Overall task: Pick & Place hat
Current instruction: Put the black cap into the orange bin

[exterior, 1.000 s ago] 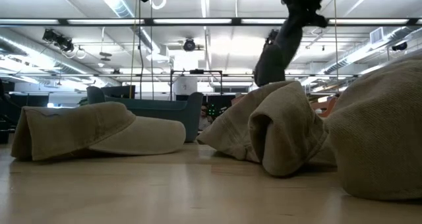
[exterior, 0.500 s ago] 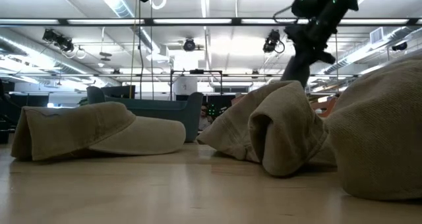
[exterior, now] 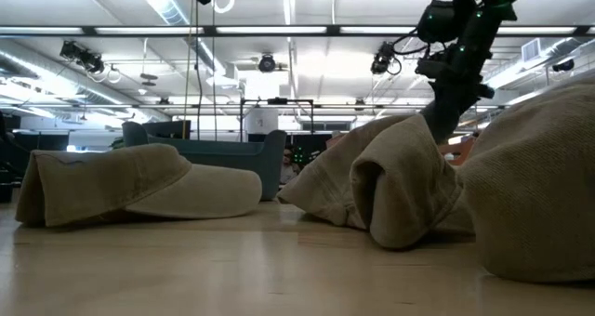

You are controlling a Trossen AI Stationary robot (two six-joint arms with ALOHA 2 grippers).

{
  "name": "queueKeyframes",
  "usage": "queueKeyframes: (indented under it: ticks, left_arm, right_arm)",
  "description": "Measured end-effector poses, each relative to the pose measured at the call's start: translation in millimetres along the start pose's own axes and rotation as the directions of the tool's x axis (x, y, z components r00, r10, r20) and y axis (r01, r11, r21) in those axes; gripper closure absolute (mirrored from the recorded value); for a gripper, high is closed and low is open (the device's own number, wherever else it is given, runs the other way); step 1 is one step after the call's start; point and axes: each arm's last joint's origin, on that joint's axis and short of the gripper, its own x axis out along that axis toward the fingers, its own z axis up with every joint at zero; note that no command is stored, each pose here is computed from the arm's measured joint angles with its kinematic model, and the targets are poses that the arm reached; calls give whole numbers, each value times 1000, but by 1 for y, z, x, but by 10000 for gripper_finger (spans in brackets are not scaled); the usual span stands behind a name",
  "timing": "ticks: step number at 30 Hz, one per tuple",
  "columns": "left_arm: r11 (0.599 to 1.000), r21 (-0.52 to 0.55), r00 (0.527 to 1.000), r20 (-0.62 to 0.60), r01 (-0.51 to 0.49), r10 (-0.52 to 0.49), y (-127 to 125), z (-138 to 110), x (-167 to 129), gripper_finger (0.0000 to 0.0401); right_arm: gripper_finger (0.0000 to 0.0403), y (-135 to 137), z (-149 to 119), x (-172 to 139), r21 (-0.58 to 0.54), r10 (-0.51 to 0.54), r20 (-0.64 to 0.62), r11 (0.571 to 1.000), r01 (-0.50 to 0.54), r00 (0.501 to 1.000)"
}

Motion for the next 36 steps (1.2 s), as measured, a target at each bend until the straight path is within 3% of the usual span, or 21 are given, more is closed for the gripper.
queueKeyframes:
  ticks: [7, 13, 19, 25, 30, 36]
  left_arm:
    - [1000, -3, 1000, 2, 2, -2, 0, 0, 0, 236]
    - [1000, -4, 1000, 2, 3, -3, 0, 0, 0, 236]
    - [1000, -4, 1000, 2, 3, -3, 0, 0, 0, 236]
    - [1000, -3, 1000, 2, 3, -3, 0, 0, 0, 236]
    - [1000, 2, 1000, 2, 3, -3, 0, 0, 0, 236]
    - [1000, 2, 1000, 2, 3, -3, 0, 0, 0, 236]
  right_arm:
    - [218, -1, -2, -32, -68, -5, -16, 998, 4, 1000]
    - [221, -1, 2, -64, -78, 8, 49, 997, -4, 999]
    - [237, 0, 11, -74, -58, -5, 156, 998, 15, 988]
    - [262, 0, 15, -72, -105, -35, 178, 993, 54, 983]
    - [300, 6, 27, -62, -101, -6, 210, 995, 27, 978]
    - [380, 10, 29, -26, -40, -6, 72, 999, 9, 997]
